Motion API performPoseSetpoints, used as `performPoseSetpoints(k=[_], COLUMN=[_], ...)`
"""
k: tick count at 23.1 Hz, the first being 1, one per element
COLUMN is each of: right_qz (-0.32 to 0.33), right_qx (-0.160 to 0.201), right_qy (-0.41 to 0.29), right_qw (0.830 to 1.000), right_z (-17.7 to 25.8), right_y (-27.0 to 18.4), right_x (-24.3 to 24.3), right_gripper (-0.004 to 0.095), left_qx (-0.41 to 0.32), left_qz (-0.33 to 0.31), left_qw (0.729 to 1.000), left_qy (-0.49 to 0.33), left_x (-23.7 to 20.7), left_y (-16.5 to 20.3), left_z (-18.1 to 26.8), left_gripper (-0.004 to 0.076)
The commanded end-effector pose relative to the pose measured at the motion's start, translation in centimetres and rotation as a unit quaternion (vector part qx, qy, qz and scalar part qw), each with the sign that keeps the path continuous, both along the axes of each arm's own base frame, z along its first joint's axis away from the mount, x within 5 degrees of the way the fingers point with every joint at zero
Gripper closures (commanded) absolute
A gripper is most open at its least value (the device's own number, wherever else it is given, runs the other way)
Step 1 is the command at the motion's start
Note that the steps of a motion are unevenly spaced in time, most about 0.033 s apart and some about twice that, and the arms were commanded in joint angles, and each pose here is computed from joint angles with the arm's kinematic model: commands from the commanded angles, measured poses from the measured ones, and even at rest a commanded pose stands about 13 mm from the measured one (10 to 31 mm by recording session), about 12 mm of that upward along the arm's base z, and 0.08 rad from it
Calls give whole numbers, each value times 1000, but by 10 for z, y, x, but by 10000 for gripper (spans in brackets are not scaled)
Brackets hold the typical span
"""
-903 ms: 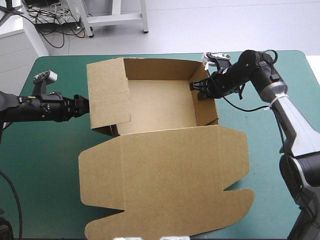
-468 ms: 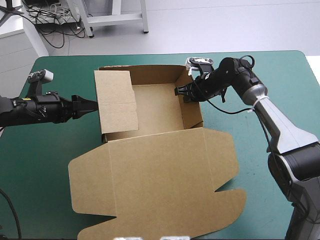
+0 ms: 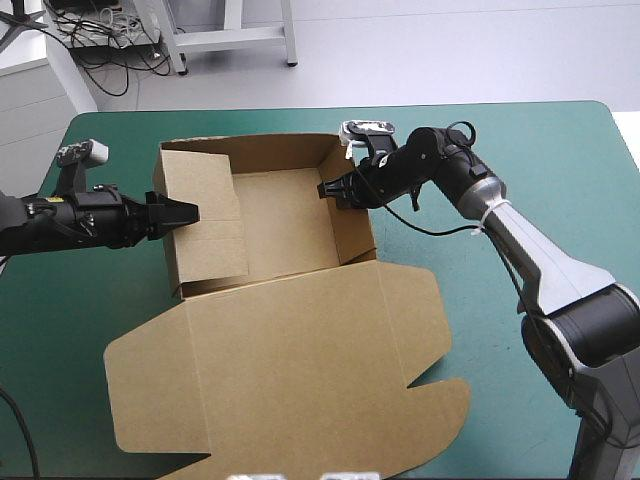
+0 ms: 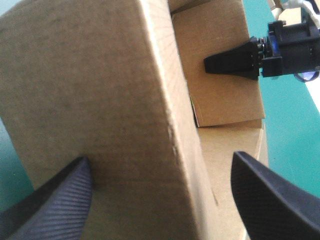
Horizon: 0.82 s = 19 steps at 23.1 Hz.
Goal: Fold the box
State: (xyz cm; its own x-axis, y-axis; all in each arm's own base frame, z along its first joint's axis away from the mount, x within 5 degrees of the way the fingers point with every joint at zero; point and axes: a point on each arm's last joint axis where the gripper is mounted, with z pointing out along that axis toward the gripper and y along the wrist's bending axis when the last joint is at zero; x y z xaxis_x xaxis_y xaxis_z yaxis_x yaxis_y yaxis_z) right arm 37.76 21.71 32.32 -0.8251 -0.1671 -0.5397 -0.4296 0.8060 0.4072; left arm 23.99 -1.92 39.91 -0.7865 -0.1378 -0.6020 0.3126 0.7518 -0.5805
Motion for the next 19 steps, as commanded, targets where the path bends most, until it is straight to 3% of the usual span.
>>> performPoseSetpoints(k=[1,3,10,12,17,19], right_qz=[-14,-11,3,3,5,16], right_qx=[60,55,27,17,2,-12], right_qy=[-39,-32,-24,-17,-6,-6], right_qw=[997,998,999,1000,1000,1000], right_z=[39,38,35,33,31,30], right_y=[0,0,4,3,4,6], right_x=[-10,-11,-17,-18,-21,-25], right_gripper=[926,925,924,924,924,924], left_qx=[-7,30,111,126,175,216], left_qz=[-33,-35,47,60,74,77], left_qw=[999,999,992,989,981,973], left_qy=[12,14,42,43,28,25], left_x=[-13,-13,-6,-6,-6,-5], left_y=[-16,-19,-30,-36,-47,-49], left_z=[12,7,-3,-4,-7,-10], left_gripper=[179,179,183,244,501,738])
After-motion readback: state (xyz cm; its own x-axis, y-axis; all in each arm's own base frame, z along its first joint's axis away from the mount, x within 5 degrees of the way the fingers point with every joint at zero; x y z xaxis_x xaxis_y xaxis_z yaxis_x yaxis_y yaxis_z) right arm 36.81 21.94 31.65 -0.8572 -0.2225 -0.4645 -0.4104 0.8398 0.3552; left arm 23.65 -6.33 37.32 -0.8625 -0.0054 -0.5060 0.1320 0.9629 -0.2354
